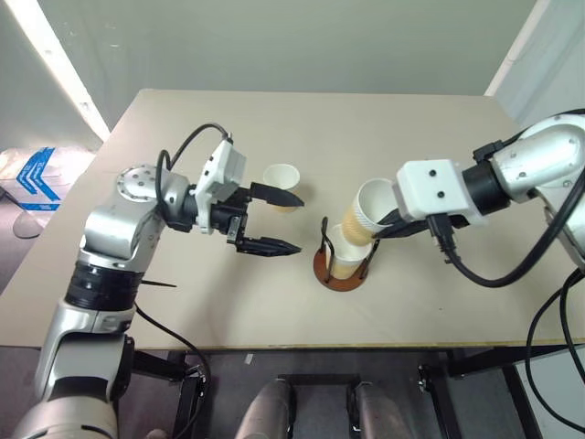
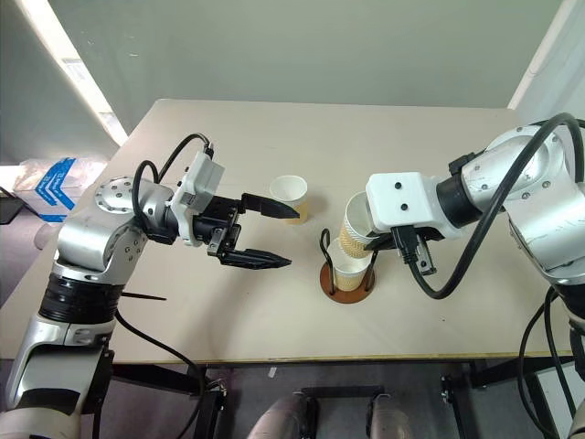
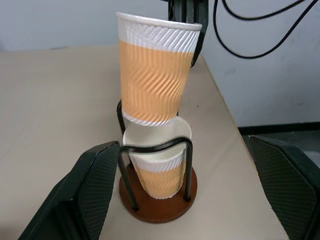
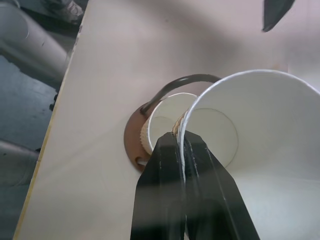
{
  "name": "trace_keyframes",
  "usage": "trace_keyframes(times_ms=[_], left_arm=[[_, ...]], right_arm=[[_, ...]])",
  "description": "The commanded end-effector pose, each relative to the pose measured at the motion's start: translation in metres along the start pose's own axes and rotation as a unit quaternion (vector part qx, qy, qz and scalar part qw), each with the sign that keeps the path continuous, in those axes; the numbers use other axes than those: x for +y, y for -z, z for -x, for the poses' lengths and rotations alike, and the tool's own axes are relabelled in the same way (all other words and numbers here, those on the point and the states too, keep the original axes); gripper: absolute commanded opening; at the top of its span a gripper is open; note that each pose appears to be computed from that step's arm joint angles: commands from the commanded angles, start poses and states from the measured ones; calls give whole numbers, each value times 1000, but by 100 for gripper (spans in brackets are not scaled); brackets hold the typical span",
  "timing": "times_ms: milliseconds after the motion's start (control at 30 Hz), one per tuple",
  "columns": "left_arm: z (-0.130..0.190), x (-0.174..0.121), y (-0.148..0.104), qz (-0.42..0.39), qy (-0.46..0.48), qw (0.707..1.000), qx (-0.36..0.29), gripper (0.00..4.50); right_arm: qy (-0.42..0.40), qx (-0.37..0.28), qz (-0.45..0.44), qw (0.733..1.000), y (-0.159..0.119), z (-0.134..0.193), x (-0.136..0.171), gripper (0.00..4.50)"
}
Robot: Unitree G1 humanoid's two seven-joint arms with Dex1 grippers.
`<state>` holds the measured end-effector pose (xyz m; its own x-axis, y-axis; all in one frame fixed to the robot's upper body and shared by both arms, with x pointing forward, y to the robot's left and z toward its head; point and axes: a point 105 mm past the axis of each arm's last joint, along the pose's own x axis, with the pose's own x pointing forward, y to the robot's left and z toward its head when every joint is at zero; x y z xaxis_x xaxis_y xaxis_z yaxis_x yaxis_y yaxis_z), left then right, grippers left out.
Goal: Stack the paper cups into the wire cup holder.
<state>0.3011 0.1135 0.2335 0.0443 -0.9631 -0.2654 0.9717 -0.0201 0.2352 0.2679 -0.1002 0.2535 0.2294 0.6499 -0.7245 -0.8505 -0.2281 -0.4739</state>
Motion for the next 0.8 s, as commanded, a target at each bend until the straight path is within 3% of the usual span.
trace_keyframes(times_ms=[33, 200, 467, 567, 800], left_arm=[[10, 7, -23, -59, -16, 998, 12, 450], [13, 11, -38, -90, -14, 996, 16, 450], [11, 12, -39, -96, -10, 995, 18, 450], [10, 12, -38, -97, -10, 995, 20, 450], [4, 27, -48, -134, -61, 989, 25, 450]], right_arm=[[2, 3, 25, 1000, -5, -1, 1, 6], [-10, 3, 33, 999, -4, -9, 5, 6], [-12, 17, 51, 998, -2, -22, 5, 6], [-7, 17, 52, 998, -4, -22, 2, 64], [34, -9, 29, 999, -11, -14, -10, 305]])
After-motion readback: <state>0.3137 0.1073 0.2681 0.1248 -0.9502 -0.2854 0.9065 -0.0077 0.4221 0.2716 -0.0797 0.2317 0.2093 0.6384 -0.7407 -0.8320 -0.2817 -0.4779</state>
